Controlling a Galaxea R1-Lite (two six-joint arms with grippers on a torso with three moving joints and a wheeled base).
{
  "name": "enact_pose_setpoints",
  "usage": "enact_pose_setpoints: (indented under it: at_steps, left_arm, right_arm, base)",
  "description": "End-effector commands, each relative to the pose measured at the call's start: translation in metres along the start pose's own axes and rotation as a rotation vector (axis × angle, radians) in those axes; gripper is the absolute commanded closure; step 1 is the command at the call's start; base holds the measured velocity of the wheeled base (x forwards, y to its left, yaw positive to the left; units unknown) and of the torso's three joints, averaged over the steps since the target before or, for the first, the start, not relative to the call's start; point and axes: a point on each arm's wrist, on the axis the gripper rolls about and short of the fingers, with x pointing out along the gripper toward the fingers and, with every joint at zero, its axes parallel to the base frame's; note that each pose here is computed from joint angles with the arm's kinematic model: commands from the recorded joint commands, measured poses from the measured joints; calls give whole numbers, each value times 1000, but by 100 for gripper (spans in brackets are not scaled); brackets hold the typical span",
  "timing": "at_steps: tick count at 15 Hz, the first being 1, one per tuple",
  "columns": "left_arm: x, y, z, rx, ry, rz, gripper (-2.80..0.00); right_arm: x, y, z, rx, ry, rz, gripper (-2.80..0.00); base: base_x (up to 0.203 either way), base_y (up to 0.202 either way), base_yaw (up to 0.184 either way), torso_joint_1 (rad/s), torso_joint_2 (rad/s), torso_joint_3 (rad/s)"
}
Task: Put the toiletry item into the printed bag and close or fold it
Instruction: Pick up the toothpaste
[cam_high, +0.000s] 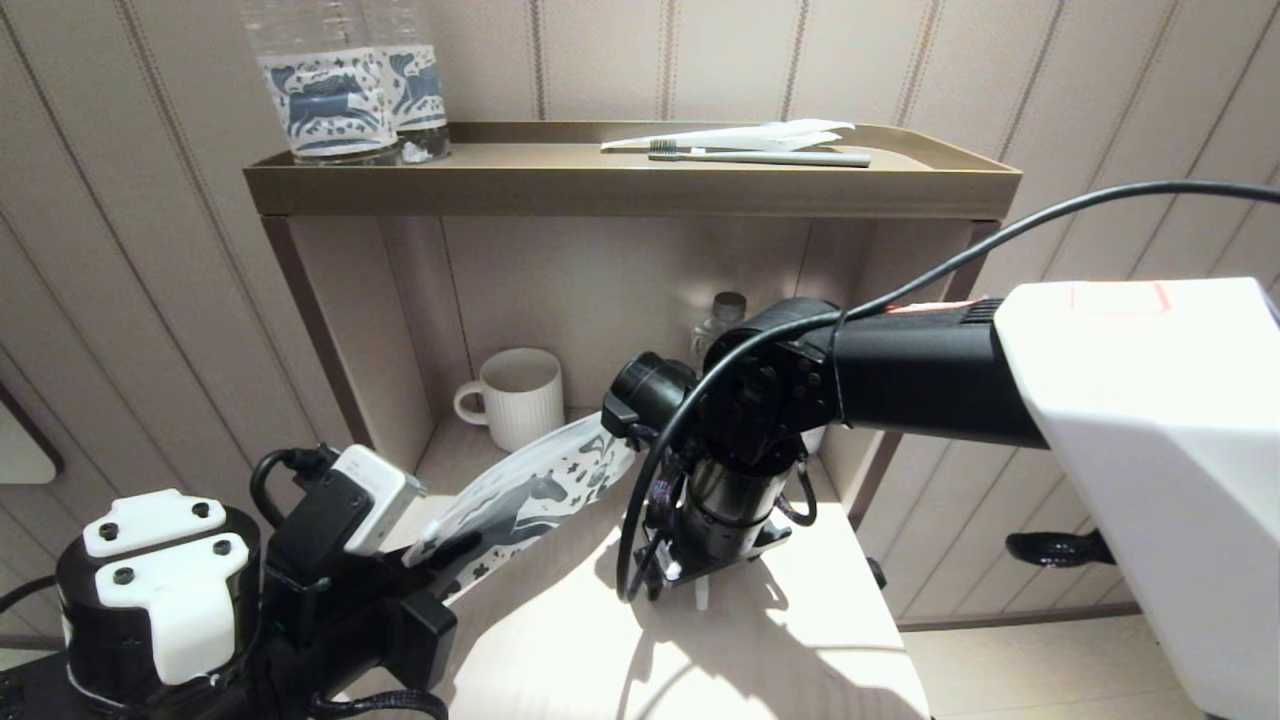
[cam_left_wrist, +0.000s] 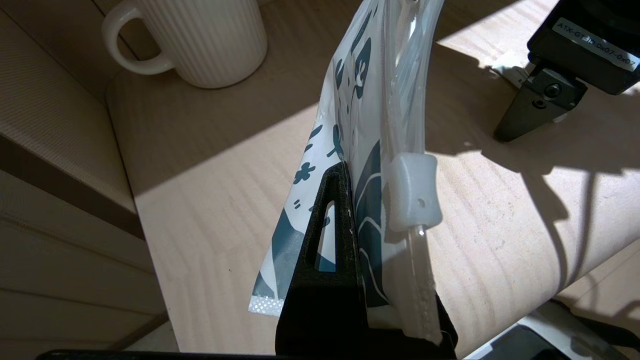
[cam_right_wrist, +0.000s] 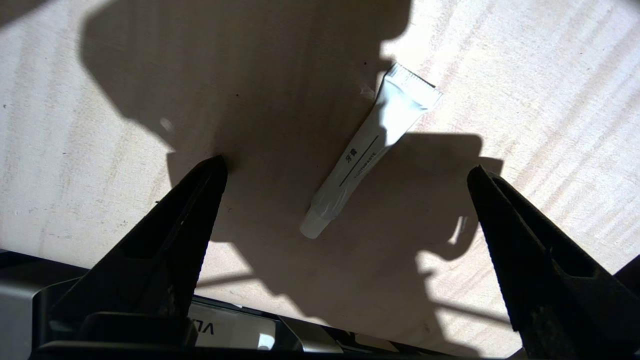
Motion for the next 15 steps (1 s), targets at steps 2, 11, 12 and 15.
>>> enact_pose_setpoints:
  at_steps: [2, 11, 12, 15]
  left_arm:
    - [-1, 0, 0, 1, -4, 1, 0]
    - [-2, -3, -1, 7, -4, -14, 0]
    - [-2, -3, -1, 7, -6, -16, 0]
    - [-3, -4, 0, 8, -11, -19, 0]
  right_arm:
    - [-2, -2, 0, 28, -1, -1, 0]
    - [-2, -2, -3, 29, 10, -12, 0]
    - [-1, -2, -4, 28, 13, -13, 0]
    - [-9, -1, -3, 27, -12, -3, 0]
  base:
    - [0, 0, 0, 0, 0, 0]
    - [0, 0, 0, 0, 0, 0]
    - [0, 0, 0, 0, 0, 0]
    - [0, 0, 0, 0, 0, 0]
